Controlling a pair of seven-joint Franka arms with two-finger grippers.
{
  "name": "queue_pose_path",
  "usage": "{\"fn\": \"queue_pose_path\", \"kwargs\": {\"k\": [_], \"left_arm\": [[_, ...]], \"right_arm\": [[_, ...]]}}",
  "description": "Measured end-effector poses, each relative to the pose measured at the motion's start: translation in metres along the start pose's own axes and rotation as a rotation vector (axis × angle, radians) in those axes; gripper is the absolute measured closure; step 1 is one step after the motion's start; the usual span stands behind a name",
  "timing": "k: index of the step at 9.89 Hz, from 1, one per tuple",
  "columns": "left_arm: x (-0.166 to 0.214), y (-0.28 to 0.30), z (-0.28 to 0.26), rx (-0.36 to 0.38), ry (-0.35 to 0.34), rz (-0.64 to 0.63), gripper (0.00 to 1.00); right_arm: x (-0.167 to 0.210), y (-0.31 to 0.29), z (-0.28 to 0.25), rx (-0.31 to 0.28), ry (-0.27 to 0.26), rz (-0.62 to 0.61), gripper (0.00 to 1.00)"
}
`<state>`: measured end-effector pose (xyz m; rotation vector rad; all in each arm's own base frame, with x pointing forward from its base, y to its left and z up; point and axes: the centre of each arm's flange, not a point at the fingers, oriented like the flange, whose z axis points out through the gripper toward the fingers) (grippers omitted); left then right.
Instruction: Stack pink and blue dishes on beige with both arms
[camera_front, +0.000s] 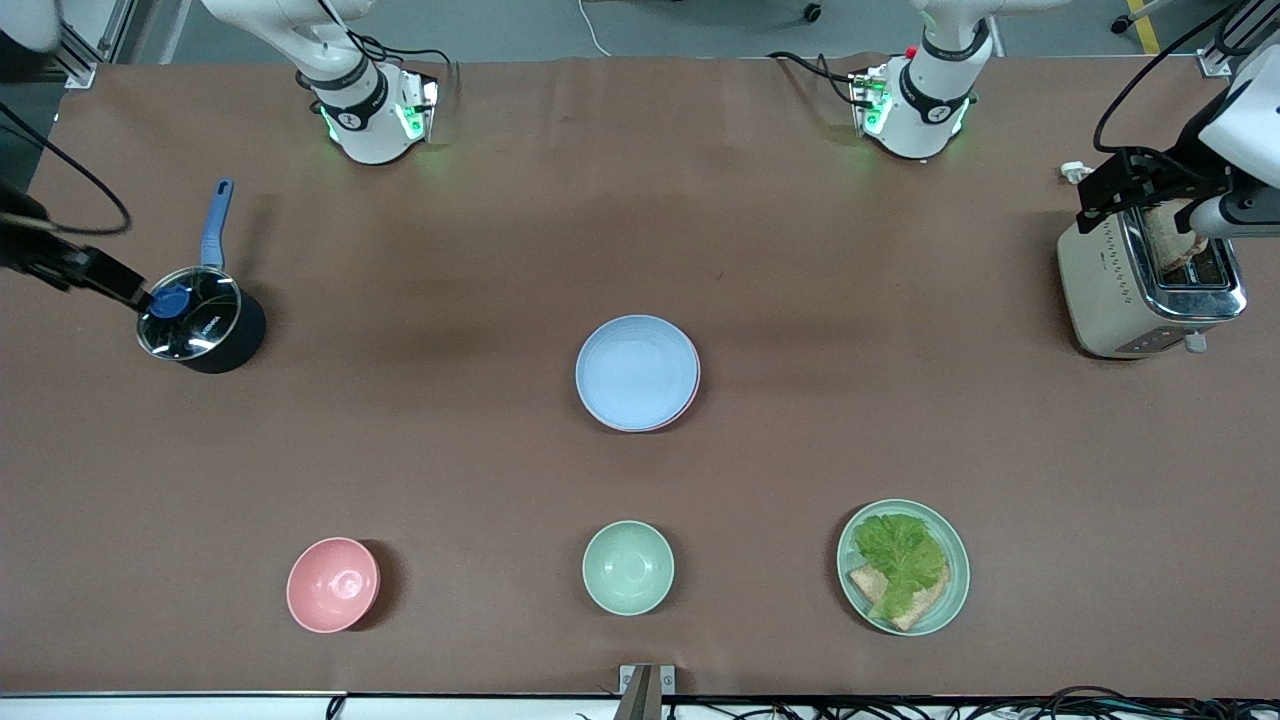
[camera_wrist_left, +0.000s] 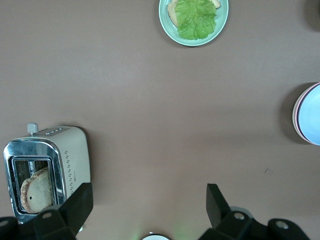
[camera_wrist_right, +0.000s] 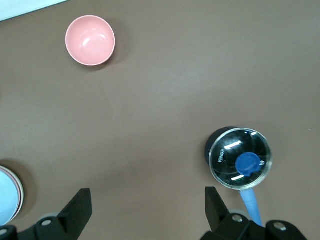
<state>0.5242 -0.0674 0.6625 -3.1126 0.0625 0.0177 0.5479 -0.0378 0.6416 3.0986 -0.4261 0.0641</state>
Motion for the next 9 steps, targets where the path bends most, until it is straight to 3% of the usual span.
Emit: {"fn": "queue_pose_path", "kwargs": {"k": [2, 9], "left_arm": [[0.0, 0.001, 0.0, 0.0, 0.0, -0.018, 0.0], [0.0, -0.001, -0.003, -0.001, 0.007, -0.023, 0.0]], "right_arm": [[-0.005, 0.012, -0.032, 0.0, 0.003, -0.023, 0.0], [-0.002, 0.012, -0.028, -0.004, -0.008, -0.027, 0.0]]}}
